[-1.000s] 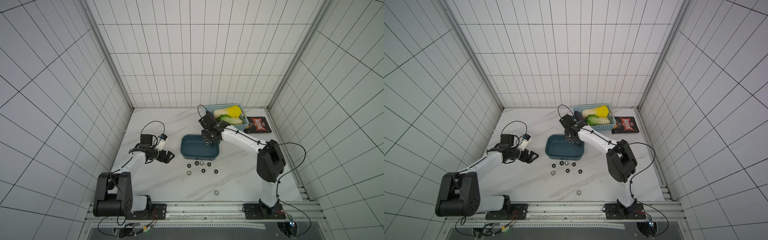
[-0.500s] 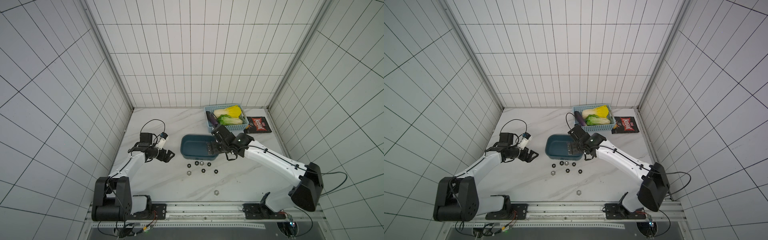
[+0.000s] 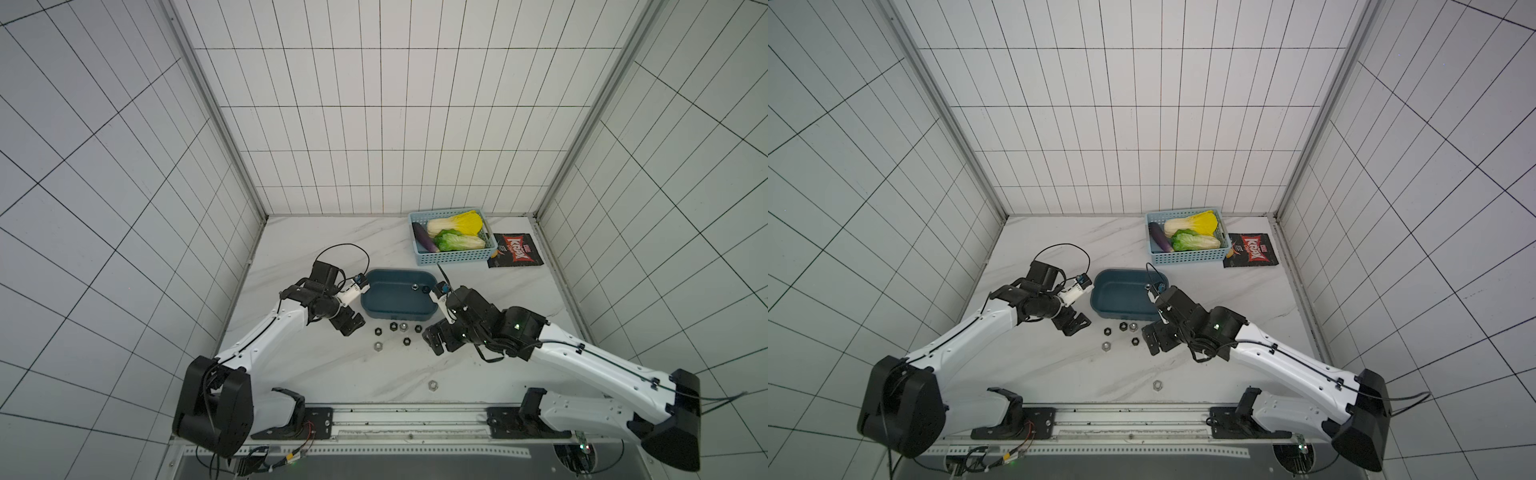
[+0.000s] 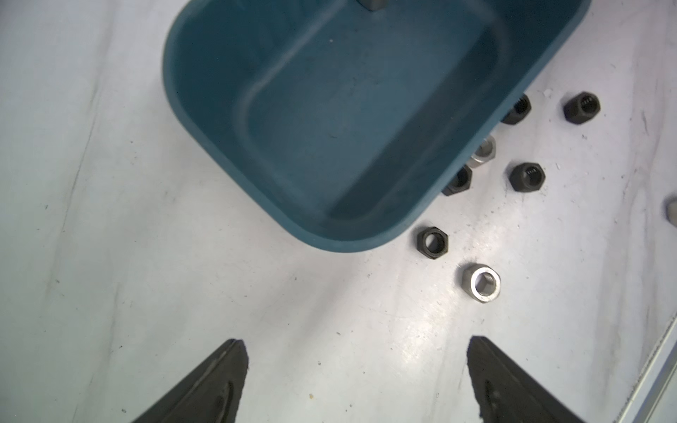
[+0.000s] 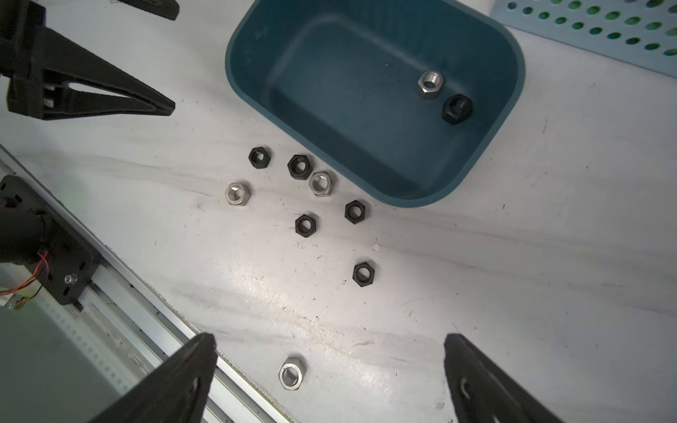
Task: Put the nuts on the desktop into the storage box
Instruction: Pick up the nut from the center of the board.
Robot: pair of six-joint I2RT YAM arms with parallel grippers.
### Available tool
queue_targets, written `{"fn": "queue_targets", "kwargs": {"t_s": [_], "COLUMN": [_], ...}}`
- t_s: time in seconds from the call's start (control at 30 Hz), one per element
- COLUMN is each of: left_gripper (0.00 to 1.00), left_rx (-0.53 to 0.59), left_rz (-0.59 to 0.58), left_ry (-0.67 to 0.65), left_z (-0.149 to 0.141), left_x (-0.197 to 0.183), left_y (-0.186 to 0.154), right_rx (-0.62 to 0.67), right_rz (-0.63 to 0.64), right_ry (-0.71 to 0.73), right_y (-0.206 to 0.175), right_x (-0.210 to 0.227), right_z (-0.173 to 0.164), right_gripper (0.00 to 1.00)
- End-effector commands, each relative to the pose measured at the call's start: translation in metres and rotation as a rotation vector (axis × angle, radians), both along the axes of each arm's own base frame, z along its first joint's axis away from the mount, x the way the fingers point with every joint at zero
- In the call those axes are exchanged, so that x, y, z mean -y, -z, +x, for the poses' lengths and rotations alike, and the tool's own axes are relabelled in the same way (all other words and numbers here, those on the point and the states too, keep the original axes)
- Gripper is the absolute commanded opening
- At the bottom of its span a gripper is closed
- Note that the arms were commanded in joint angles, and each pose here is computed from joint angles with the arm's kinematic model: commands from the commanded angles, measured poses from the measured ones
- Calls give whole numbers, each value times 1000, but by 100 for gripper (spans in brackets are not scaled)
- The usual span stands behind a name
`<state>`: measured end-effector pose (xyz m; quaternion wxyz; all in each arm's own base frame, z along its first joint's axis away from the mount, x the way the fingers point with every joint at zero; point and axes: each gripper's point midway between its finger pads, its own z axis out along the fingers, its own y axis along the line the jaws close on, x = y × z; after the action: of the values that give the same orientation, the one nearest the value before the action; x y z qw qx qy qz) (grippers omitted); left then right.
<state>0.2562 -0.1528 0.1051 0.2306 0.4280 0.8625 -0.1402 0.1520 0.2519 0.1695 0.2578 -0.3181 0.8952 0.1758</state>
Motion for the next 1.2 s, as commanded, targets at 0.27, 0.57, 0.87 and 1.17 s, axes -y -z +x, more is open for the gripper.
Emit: {"fn": "queue_targets", "kwargs": {"t_s": [0.27, 0.57, 0.87, 1.17], "left_gripper": [97, 94, 84, 69], "left_rx": [-74, -97, -130, -131], "left_rz": [96, 165, 195, 215], "left_ry": [292, 365, 362, 359], "left_z": [-60, -69, -64, -60], "left_x": [43, 62, 69, 73], "left_y": [9, 38, 66, 80], "right_rx": [10, 121, 193, 160], "right_rz": [70, 251, 244, 192], "right_ry": [-54, -221, -231, -257], "right_y": [22, 38, 63, 79], "right_x": [8, 6, 17, 13], "right_z": [-26, -50, -52, -55], "right_gripper": [100, 100, 100, 100]}}
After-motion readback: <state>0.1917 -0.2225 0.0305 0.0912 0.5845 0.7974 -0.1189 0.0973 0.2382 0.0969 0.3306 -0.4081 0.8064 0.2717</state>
